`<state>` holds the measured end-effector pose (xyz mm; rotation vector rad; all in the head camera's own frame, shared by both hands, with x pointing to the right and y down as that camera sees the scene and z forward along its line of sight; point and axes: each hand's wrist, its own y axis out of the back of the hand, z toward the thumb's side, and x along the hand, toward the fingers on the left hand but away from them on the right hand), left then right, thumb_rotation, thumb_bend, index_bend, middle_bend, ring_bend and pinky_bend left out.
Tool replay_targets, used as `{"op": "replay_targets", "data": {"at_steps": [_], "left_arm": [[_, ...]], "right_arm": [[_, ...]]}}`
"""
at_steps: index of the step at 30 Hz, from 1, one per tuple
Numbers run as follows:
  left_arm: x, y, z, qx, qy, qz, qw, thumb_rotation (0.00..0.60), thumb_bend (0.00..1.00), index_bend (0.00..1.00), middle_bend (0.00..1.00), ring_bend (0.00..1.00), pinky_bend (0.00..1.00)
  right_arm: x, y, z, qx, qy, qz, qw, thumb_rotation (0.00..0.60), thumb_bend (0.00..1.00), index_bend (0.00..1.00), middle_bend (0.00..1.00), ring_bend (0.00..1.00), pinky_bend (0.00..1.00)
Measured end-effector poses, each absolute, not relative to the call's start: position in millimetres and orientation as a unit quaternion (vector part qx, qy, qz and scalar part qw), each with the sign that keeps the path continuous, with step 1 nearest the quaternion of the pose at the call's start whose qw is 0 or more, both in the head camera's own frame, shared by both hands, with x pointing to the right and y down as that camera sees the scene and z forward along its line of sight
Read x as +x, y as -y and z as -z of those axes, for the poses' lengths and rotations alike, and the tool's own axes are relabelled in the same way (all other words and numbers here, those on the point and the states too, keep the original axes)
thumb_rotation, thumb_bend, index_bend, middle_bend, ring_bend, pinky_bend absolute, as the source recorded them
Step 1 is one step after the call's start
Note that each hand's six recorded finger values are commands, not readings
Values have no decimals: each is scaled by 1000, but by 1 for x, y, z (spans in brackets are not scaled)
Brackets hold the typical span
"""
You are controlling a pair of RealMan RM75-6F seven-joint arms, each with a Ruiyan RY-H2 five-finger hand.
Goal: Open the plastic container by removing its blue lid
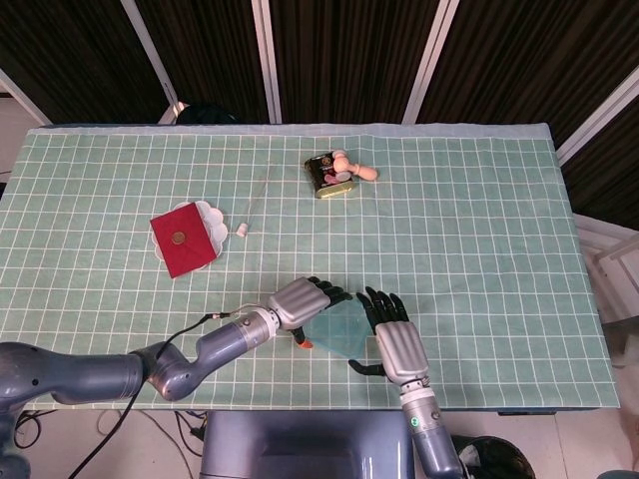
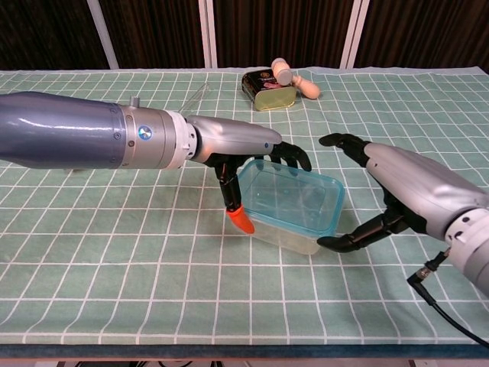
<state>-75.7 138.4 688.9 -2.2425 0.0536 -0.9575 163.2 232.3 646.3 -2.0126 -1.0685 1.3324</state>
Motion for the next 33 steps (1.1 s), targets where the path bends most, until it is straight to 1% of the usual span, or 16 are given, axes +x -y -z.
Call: {"op": "replay_targets", "data": {"at_steps": [13, 33], "left_arm": [[-74, -141, -690, -864, -16, 369, 341, 600, 210, 264, 246, 262, 392], [-73, -143, -694, -863, 6, 374, 341, 600, 210, 264, 246, 262, 396]], "right_arm": [[163, -233, -650, -737, 406, -489, 230, 600, 236, 0, 0, 0, 0], [172, -227, -650, -733, 467, -435, 235, 600, 237, 0, 0, 0, 0]]}}
